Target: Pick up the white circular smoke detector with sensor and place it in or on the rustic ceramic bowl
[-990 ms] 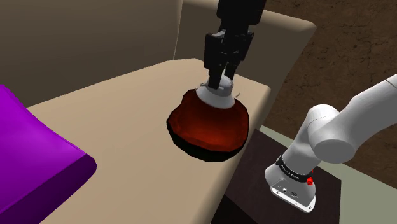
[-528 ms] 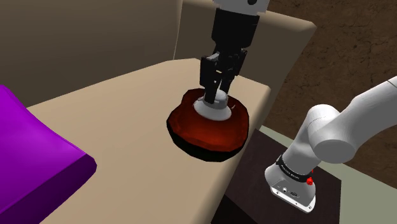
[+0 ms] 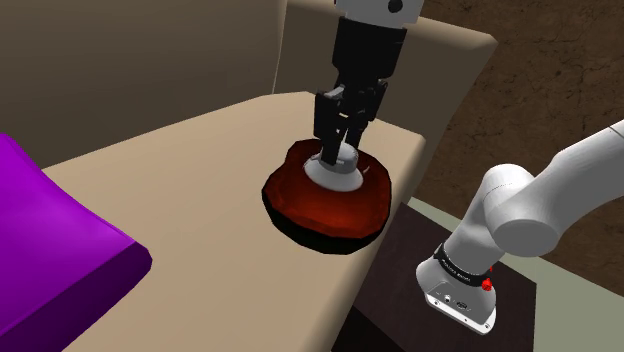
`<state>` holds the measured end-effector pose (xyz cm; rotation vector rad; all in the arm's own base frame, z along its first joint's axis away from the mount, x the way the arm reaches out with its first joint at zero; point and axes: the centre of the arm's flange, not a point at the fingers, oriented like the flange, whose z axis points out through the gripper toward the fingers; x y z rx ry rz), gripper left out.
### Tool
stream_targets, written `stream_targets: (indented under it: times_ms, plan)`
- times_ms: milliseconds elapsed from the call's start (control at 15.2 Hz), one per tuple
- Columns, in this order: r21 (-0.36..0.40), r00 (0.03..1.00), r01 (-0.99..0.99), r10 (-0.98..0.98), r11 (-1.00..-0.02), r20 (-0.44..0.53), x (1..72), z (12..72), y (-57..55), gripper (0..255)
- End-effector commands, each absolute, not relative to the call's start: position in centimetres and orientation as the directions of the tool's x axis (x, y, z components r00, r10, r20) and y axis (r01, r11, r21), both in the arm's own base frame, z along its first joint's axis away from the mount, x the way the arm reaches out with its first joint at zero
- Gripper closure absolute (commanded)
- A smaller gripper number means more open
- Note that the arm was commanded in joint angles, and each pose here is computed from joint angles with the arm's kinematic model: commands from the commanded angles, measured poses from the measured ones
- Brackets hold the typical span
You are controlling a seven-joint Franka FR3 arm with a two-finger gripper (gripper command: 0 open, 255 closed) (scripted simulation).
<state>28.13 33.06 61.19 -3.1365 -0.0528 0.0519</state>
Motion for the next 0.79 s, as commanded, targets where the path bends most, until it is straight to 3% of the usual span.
stream_targets:
  times_ms: [0,330,726]
  plan:
    - [-0.005,0.999,0.034,0.034,-0.999,-0.033,28.1,61.2,33.1,0]
    - [-0.005,0.999,0.034,0.034,-0.999,-0.033,28.1,61.2,33.1,0]
    - [-0.005,0.999,0.034,0.034,-0.999,-0.033,28.3,66.2,33.0,0]
